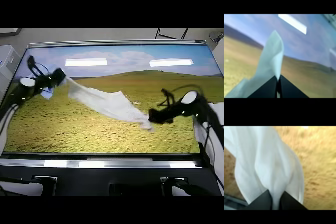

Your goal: Fold the clothes and pants, and hang the long-sleeved shirts on hangers.

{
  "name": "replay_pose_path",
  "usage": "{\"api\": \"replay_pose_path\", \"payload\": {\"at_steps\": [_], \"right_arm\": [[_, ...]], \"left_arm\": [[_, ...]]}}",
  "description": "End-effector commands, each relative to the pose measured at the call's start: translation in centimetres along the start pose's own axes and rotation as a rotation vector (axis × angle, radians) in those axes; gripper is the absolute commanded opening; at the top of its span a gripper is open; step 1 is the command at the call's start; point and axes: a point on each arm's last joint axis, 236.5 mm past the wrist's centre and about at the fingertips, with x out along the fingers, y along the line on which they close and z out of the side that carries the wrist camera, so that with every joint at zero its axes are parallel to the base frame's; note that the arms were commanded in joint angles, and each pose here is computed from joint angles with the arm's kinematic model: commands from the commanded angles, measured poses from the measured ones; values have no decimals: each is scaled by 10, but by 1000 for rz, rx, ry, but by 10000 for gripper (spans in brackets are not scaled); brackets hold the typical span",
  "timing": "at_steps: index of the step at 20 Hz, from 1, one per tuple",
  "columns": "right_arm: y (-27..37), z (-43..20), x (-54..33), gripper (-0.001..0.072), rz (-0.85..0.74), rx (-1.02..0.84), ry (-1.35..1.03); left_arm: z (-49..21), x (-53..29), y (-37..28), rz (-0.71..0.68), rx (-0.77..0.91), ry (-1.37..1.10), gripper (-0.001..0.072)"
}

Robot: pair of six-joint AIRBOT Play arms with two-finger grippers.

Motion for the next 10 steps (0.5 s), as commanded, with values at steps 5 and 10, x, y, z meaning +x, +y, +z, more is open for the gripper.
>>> {"api": "replay_pose_path", "payload": {"at_steps": [5,10], "right_arm": [[66,109,-321,39,-273,-222,-878],[107,58,-418,39,-236,-275,-1141]], "left_arm": [[159,-297,-189,-256,283,-595,21],[141,-455,-263,-387,392,-840,21]]}}
